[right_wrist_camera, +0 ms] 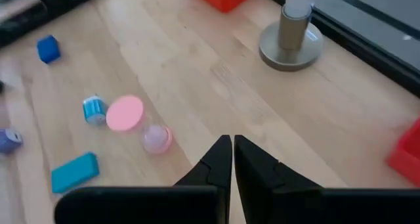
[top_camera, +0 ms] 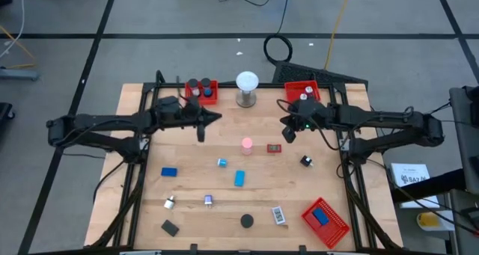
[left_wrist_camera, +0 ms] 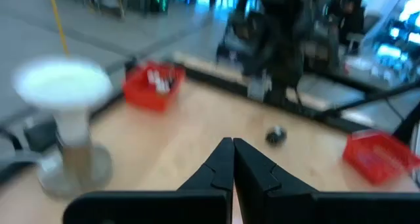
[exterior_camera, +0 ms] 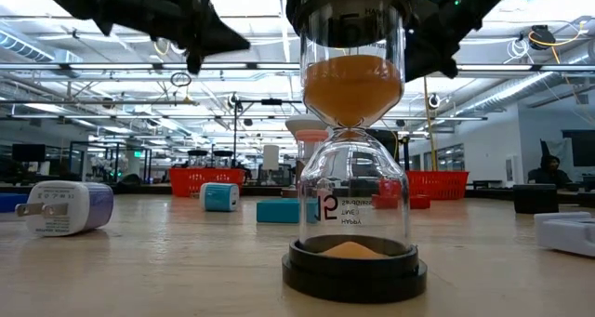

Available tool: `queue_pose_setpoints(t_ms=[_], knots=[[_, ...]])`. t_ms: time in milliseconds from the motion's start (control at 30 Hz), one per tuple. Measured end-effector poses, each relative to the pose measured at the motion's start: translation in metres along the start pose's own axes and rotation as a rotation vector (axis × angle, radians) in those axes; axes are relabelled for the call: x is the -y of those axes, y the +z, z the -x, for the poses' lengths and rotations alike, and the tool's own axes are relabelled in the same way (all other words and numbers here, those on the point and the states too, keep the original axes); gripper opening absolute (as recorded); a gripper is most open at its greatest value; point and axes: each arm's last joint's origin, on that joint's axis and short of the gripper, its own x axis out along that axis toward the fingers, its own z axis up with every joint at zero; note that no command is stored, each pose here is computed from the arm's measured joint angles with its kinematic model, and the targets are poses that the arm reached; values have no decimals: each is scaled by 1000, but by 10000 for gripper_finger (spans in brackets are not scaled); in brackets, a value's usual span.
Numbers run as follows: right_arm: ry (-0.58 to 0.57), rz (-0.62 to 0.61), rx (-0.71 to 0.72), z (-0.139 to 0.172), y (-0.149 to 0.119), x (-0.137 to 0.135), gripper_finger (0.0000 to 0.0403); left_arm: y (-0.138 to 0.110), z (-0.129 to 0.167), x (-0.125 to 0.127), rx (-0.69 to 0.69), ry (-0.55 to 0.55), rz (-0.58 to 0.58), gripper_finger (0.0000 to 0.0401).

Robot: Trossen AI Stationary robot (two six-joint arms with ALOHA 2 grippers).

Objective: Pick & Place Office items
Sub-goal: Put the white digital clock into the bottom right red bin

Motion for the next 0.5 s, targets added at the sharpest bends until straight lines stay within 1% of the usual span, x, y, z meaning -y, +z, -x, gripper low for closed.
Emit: queue_pose_setpoints(t_ms=[67, 200, 300, 433, 500], knots=[[-16, 6, -4, 6, 2, -6, 13, 6, 8, -2, 22, 7, -8, 9], [-35, -5, 4, 19, 5, -20, 13, 1, 17, -8, 24, -10, -5, 12], [-32, -7, -11, 25, 4, -28, 17, -9, 18, -10, -5, -28, 17, 3], [-38, 5, -84, 30, 4, -39, 36, -18, 17, -10, -21, -52, 34, 10], [-50, 29, -135, 29, 4, -46, 51, -26, 15, -10, -51, -48, 40, 15]])
